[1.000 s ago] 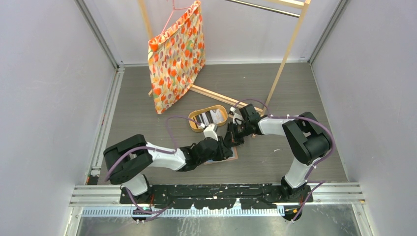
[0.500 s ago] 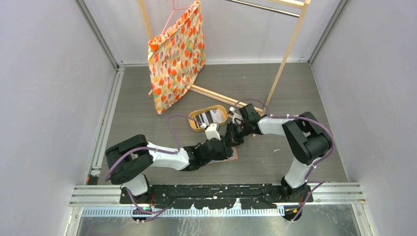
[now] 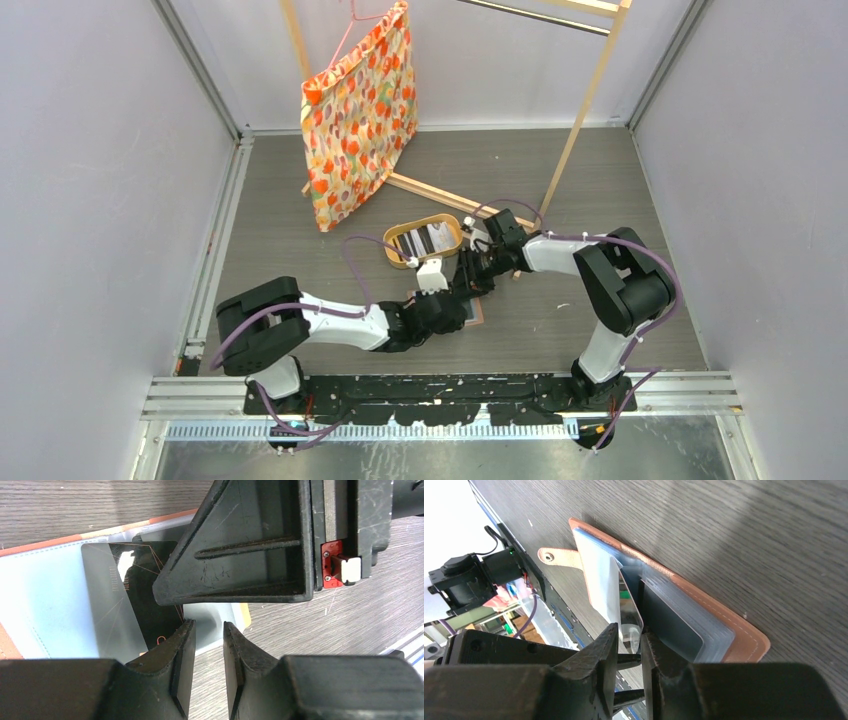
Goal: Put the credit cards into the card holder
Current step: Insert the credit card into the card holder.
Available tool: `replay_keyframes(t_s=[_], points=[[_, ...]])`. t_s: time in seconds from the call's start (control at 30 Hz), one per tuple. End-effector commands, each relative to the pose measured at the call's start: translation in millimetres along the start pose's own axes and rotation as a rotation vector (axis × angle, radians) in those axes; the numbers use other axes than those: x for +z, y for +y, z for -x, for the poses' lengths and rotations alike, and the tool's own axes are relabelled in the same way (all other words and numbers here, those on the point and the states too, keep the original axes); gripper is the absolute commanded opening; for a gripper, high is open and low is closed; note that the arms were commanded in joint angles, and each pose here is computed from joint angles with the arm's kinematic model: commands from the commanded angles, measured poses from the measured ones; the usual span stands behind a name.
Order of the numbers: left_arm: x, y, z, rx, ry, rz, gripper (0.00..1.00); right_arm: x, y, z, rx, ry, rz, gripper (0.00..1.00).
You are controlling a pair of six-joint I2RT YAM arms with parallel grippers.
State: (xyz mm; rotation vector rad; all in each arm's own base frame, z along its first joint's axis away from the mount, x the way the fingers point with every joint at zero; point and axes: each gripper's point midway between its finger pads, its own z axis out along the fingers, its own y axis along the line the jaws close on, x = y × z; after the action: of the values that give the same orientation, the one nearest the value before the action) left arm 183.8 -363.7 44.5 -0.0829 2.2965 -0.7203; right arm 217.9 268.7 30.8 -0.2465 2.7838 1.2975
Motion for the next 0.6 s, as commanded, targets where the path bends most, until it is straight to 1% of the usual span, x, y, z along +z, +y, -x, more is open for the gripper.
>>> replay_keyframes(t_s=[0.0, 0.13, 0.23, 0.4, 0.57], points=[[-2, 8, 11, 0.016, -0.052, 0.048, 0.29, -4, -9, 8, -0.072, -0.022, -0.079, 0.31], [-4, 3, 14, 0.022, -0.051, 0.027, 0.29, -11, -7, 12, -0.126, -0.02, -0.107, 0.37], [-7, -1, 14, 0.035, -0.044, 0.0, 0.3, -15, -6, 13, -0.156, -0.014, -0.123, 0.4], [-22, -13, 22, 0.087, -0.043, -0.078, 0.32, -21, -4, 17, -0.201, -0.004, -0.144, 0.43], [-45, -17, 35, 0.153, -0.068, -0.148, 0.35, -27, 2, 18, -0.252, 0.001, -0.135, 0.44]])
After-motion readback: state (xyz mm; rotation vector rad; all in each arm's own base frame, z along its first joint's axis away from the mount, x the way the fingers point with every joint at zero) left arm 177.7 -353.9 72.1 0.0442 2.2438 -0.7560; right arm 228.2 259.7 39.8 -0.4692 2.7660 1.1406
